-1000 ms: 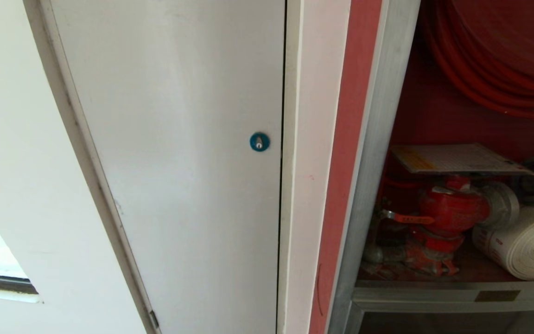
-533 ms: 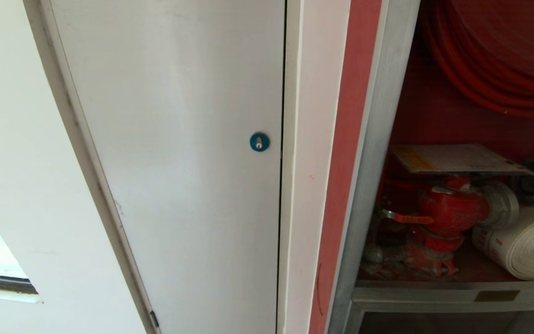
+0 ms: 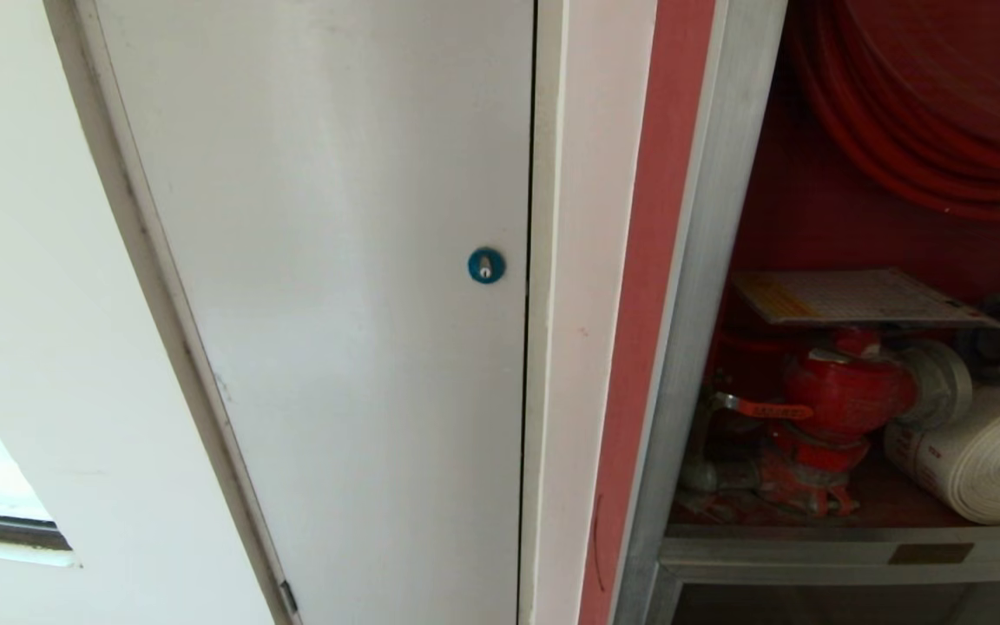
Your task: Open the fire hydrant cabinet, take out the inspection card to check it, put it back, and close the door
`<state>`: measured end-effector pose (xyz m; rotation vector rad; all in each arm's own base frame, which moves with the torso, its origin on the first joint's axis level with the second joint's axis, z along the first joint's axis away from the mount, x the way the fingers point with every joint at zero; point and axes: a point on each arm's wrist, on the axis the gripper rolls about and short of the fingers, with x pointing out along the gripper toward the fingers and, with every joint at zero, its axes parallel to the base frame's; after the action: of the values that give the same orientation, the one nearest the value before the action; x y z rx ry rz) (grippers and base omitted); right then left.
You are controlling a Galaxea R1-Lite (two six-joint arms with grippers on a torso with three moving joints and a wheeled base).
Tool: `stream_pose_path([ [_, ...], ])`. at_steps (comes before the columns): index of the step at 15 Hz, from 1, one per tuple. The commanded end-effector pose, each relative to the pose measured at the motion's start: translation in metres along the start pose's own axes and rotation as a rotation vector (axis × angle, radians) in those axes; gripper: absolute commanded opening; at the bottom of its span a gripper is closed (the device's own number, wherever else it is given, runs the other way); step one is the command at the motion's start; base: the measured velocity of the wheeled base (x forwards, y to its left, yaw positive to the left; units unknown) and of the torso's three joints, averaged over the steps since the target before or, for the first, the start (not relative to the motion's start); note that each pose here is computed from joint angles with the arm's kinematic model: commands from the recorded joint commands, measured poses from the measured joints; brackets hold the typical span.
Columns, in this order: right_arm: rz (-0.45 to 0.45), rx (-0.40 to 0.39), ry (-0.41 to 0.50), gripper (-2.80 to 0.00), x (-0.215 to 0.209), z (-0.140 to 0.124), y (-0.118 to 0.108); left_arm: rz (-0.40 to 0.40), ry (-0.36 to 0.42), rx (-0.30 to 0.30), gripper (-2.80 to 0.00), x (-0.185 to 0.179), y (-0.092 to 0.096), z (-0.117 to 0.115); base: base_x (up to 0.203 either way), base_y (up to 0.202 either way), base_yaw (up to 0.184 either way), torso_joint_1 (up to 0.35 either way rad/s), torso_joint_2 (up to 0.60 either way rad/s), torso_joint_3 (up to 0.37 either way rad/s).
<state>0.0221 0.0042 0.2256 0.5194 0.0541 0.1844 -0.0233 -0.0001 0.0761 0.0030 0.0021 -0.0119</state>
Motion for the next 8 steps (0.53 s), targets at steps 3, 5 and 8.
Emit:
stream_pose_path([
  [3,-0.089,0.394,0.197,-2.8,0.072,0.019,-0.004,0.001,0.001,0.0,-2.8,0.0,0.0,0.0,0.0,0.0,0.0,0.0,0.0,0.0],
  [5,-0.148,0.561,0.241,-2.8,0.1,0.027,-0.006,0.001,0.001,0.0,-2.8,0.0,0.0,0.0,0.0,0.0,0.0,0.0,0.0,0.0],
  [8,-0.192,0.643,0.273,-2.8,0.116,0.04,-0.002,0.001,0.002,0.0,-2.8,0.0,0.0,0.0,0.0,0.0,0.0,0.0,0.0,0.0],
])
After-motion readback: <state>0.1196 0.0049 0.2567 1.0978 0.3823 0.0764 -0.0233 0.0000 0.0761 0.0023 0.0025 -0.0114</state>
